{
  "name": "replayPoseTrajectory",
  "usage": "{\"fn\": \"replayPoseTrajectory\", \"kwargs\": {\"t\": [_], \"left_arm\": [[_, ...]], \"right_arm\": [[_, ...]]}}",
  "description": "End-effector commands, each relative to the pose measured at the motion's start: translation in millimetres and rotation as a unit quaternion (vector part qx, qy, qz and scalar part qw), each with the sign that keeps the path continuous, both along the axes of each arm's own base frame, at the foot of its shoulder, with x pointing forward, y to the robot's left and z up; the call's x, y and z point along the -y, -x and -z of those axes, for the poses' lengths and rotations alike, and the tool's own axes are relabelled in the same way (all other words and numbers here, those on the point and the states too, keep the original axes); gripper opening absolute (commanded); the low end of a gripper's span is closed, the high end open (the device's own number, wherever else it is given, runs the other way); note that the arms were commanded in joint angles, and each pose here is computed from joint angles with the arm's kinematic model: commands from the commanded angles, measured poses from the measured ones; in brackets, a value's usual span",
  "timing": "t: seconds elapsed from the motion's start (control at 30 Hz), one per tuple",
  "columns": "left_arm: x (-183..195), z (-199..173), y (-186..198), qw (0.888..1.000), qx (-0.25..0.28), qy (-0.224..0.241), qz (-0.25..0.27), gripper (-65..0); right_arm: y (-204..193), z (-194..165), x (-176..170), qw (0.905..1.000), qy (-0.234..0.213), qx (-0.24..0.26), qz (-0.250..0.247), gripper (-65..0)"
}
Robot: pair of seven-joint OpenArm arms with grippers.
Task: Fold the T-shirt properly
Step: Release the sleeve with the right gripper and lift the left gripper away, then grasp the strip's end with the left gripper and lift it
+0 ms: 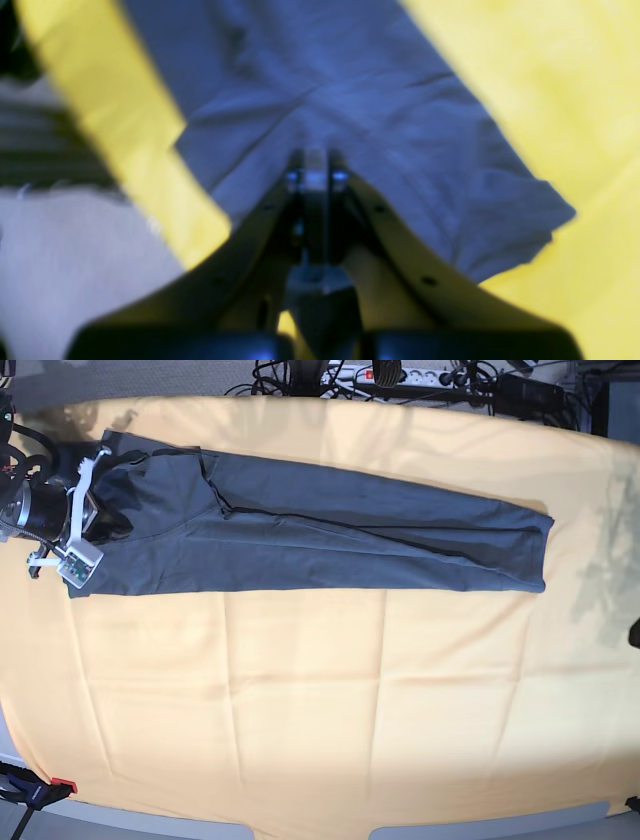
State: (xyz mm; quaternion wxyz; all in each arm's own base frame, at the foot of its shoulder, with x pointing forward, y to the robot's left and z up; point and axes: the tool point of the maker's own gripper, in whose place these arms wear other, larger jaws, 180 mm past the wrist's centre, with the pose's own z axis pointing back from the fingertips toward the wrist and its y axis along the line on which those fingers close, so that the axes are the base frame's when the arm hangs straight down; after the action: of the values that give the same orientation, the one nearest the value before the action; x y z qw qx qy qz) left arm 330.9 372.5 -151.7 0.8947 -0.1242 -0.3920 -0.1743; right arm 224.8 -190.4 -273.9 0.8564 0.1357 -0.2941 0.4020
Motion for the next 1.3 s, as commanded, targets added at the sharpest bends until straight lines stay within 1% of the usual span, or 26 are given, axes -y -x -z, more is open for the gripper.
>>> {"fn": "replayPoseTrajectory", "kwargs": {"t": [0.0,0.07,0.13,0.27,0.33,0.43,0.57,0.73,0.83,1.0,1.13,1.27], "left_arm": [[-8,-23,-2,0.999,0.03,-0.006,-0.009,-19.9],[-14,-27,-1,0.999,0.04,0.001,-0.02,-19.9],[-19,-24,1,0.999,0.039,0.009,-0.03,-19.9],[-29,4,7,0.998,0.004,0.019,-0.055,-19.9],[-34,23,12,0.996,-0.021,0.033,-0.075,-19.9],[-37,51,20,0.992,-0.051,0.063,-0.093,-19.9],[-29,82,24,0.985,-0.074,0.11,-0.107,-19.9],[-6,122,44,0.976,-0.117,0.155,-0.1,-19.9],[6,139,56,0.969,-0.136,0.18,-0.097,-19.9],[24,150,58,0.965,-0.139,0.206,-0.08,-19.9],[44,167,63,0.964,-0.158,0.207,-0.049,-19.9],[61,181,69,0.96,-0.184,0.207,-0.028,-19.9]], "right_arm": [[-7,-7,-3,0.9996,-0.016,0.021,0.005,-65.0],[-14,2,-4,0.9983,-0.04,0.027,0.033,-65.0],[-21,17,2,0.9958,-0.053,0.027,0.07,-65.0],[-23,57,16,0.9882,-0.072,-0.005,0.136,-65.0],[-18,77,22,0.9839,-0.073,-0.034,0.159,-65.0],[-9,103,36,0.9789,-0.054,-0.068,0.185,-65.0],[-3,112,43,0.9763,-0.046,-0.084,0.194,-65.0],[-2,113,42,0.976,-0.046,-0.089,0.193,-65.0],[-4,112,42,0.9763,-0.047,-0.086,0.193,-65.0],[-6,110,42,0.9765,-0.05,-0.081,0.193,-65.0],[-6,110,41,0.9764,-0.051,-0.081,0.193,-65.0],[-7,109,39,0.9761,-0.06,-0.081,0.193,-65.0]]}}
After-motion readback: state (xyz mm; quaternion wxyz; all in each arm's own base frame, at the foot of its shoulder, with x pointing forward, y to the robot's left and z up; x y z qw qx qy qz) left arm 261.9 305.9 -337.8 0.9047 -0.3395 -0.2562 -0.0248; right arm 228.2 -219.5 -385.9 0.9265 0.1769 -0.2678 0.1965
